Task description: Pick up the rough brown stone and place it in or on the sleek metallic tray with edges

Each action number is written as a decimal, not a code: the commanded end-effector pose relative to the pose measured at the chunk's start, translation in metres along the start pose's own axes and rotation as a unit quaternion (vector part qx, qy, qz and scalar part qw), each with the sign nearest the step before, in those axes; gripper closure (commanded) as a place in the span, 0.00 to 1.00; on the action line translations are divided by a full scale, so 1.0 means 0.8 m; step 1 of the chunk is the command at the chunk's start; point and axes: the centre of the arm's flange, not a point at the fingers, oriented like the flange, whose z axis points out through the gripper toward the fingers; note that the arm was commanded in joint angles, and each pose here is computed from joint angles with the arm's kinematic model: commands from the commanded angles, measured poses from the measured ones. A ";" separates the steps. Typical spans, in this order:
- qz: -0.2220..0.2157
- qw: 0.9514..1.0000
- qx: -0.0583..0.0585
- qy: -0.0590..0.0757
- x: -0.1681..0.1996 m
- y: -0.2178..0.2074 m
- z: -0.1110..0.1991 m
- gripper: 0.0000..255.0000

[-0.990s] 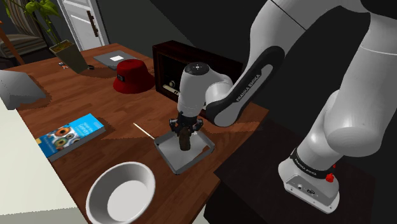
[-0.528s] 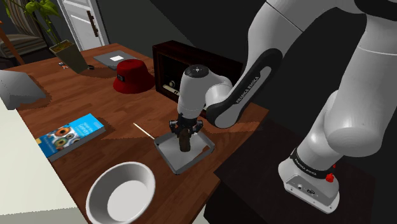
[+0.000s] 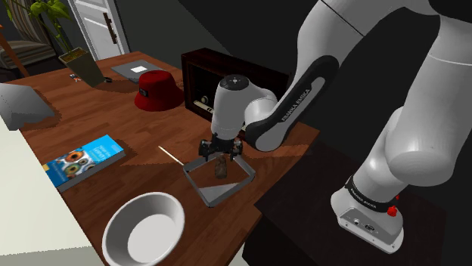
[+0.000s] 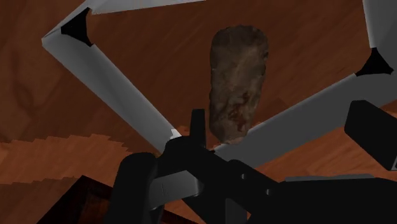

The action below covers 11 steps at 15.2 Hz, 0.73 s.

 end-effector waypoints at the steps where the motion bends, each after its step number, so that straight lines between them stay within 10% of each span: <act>1: 0.001 1.000 0.000 0.000 0.001 0.000 -0.025 0.00; 11: 0.001 1.000 0.000 0.000 0.001 0.000 -0.054 0.00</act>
